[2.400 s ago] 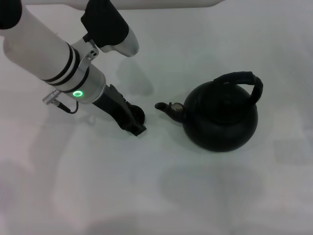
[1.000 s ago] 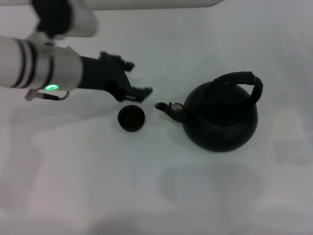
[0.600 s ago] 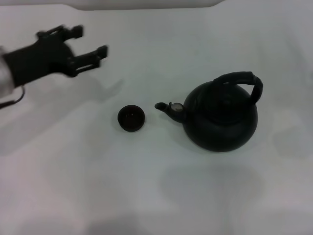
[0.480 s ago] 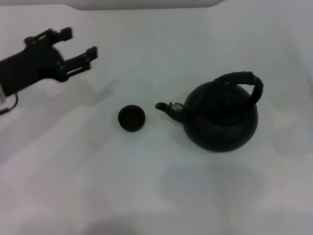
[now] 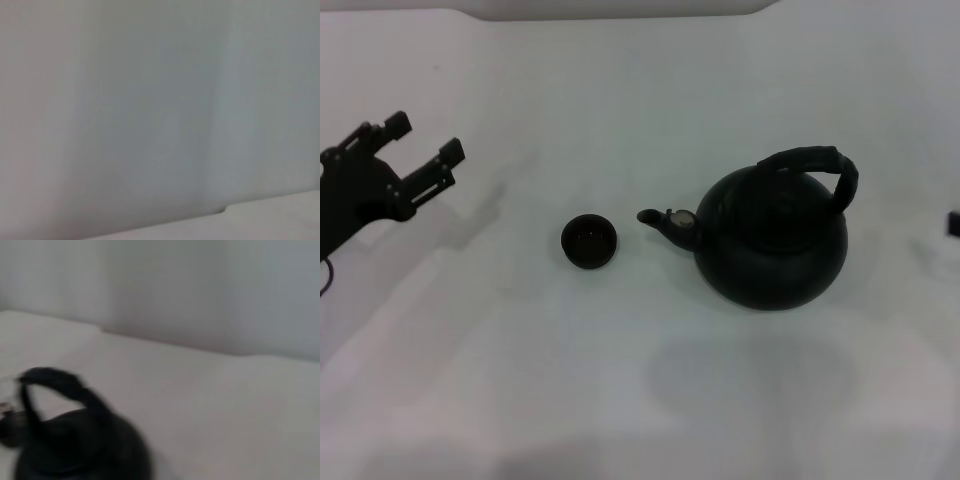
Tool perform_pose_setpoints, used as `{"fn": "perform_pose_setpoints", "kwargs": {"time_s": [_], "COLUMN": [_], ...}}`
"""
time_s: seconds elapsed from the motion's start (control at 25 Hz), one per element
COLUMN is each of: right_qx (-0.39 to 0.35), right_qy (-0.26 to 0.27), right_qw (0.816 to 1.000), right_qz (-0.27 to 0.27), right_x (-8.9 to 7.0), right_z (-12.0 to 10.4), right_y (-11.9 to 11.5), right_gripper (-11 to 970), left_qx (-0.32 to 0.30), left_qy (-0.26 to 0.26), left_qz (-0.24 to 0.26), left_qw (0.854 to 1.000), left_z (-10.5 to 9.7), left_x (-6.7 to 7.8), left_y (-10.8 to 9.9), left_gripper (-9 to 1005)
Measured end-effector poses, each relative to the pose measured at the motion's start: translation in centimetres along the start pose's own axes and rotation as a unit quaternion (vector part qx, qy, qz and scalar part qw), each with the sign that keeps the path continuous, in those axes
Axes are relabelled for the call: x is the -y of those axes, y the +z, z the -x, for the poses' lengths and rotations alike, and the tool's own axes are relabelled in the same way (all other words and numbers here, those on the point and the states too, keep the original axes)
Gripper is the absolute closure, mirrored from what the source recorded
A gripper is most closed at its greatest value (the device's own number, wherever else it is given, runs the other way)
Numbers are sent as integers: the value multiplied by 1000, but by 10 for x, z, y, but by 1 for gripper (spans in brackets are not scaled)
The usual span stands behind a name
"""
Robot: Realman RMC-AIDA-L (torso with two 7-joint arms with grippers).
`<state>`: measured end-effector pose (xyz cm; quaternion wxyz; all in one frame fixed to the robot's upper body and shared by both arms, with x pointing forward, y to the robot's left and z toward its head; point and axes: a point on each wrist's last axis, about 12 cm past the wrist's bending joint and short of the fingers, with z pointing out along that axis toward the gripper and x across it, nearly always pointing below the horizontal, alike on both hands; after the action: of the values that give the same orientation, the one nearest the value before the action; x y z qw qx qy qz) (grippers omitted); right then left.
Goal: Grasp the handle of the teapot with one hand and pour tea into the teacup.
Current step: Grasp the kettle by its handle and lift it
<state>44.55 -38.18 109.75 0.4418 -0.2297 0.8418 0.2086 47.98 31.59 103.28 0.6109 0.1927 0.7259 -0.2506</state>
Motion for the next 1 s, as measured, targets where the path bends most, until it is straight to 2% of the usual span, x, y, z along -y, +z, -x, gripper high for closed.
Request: {"fn": "perform_pose_setpoints", "kwargs": {"time_s": [0.2, 0.4, 0.6, 1.0], "right_qx": [-4, 22, 57, 50], "right_qy": [1, -19, -22, -29], "right_qw": [998, 997, 995, 996], "right_qz": [57, 74, 77, 68], "right_x": [-21, -35, -38, -39], "right_z": [4, 13, 21, 20], "right_y": [26, 47, 54, 74], "right_gripper": [121, 130, 139, 157], "left_qx": [-10, -10, -9, -8], "left_qy": [-13, -13, -13, -11], "left_qz": [2, 4, 8, 9], "left_qw": [1000, 1000, 1000, 1000], "left_z": [-8, -8, -8, -7], "left_x": [2, 1, 0, -1], "left_y": [0, 0, -1, -1], "left_gripper": [198, 197, 197, 198]}}
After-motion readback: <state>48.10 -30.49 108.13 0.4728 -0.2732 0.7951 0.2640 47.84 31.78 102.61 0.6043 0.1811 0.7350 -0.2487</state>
